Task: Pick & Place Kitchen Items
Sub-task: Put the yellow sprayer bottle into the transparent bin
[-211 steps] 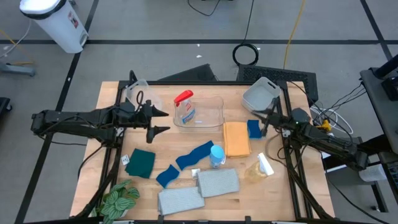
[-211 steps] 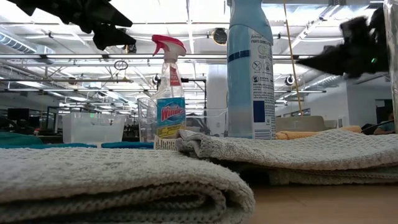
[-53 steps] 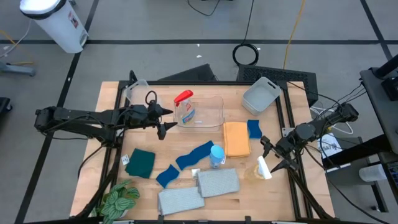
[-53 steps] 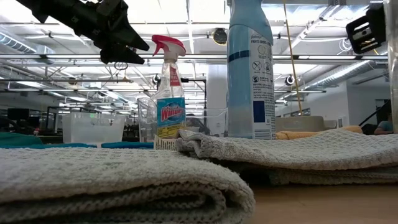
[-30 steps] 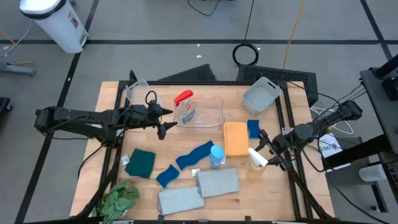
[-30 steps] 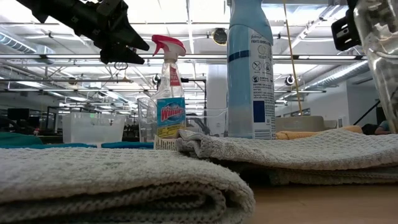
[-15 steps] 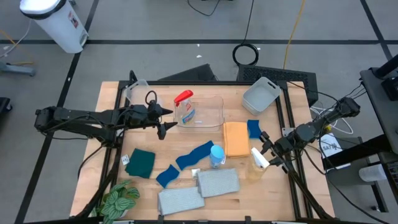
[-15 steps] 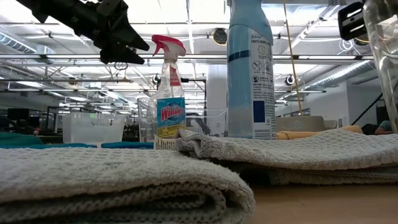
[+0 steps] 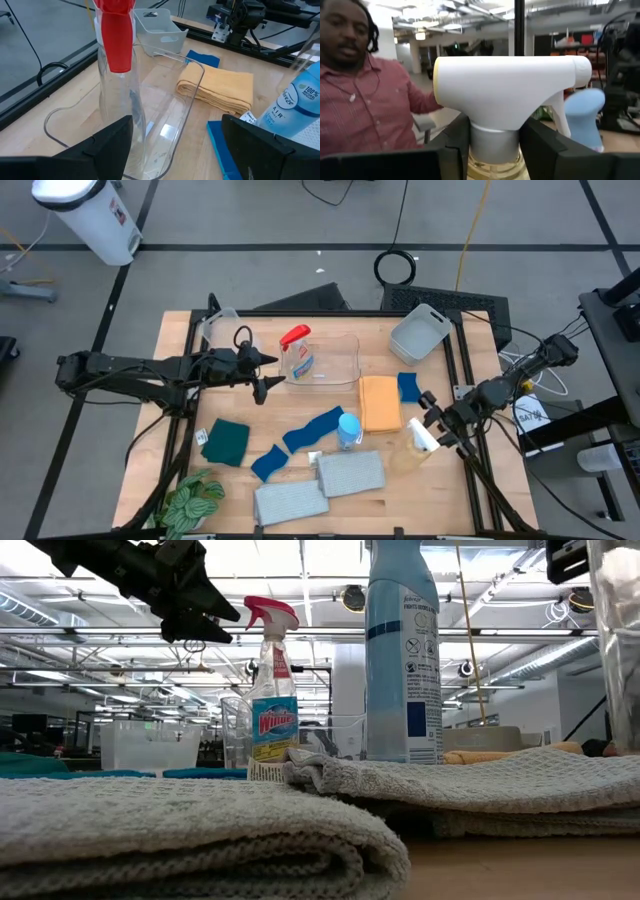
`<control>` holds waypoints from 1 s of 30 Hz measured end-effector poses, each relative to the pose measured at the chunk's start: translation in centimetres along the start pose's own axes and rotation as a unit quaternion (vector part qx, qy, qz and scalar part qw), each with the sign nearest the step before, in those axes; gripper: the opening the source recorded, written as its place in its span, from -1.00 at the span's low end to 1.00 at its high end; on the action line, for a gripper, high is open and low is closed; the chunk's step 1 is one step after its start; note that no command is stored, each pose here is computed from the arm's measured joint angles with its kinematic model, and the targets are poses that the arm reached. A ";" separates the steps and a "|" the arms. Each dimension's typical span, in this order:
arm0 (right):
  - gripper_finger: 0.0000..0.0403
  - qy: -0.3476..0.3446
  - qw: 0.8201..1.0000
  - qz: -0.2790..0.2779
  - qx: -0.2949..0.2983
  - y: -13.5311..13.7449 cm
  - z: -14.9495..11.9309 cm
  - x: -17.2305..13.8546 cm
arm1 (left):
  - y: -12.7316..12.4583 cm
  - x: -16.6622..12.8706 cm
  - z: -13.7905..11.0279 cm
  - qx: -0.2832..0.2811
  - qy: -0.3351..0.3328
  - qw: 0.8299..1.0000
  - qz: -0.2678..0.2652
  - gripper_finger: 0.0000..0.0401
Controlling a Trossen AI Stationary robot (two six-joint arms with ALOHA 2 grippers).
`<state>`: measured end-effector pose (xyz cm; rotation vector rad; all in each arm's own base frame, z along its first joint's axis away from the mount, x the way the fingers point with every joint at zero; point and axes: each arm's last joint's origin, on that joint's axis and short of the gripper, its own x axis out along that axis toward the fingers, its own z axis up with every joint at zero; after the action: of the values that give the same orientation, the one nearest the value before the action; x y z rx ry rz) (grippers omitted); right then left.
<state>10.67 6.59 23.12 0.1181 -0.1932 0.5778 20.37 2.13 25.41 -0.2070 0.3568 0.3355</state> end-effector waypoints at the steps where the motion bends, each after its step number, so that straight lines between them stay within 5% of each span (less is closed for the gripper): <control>1: -0.44 -0.007 1.000 0.000 0.001 0.0 0.1 0.0 | 0.0 0.0 0.0 0.000 0.000 1.000 0.000 0.54; 7: -0.49 -0.040 0.999 -0.002 0.000 0.0 0.8 0.0 | 0.0 0.0 0.0 0.000 0.000 1.000 0.000 0.53; 21: -0.48 -0.057 0.979 -0.175 -0.084 -0.9 1.3 -0.2 | 0.0 0.0 0.0 0.000 0.000 1.000 0.000 0.54; 30: -0.48 -0.068 0.967 -0.206 -0.134 -1.4 1.7 -0.4 | 0.0 0.0 0.0 0.000 0.000 1.000 0.000 0.54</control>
<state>10.87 4.99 24.65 -0.0662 -0.3685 0.1252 20.37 2.13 25.41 -0.2064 0.3570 0.3350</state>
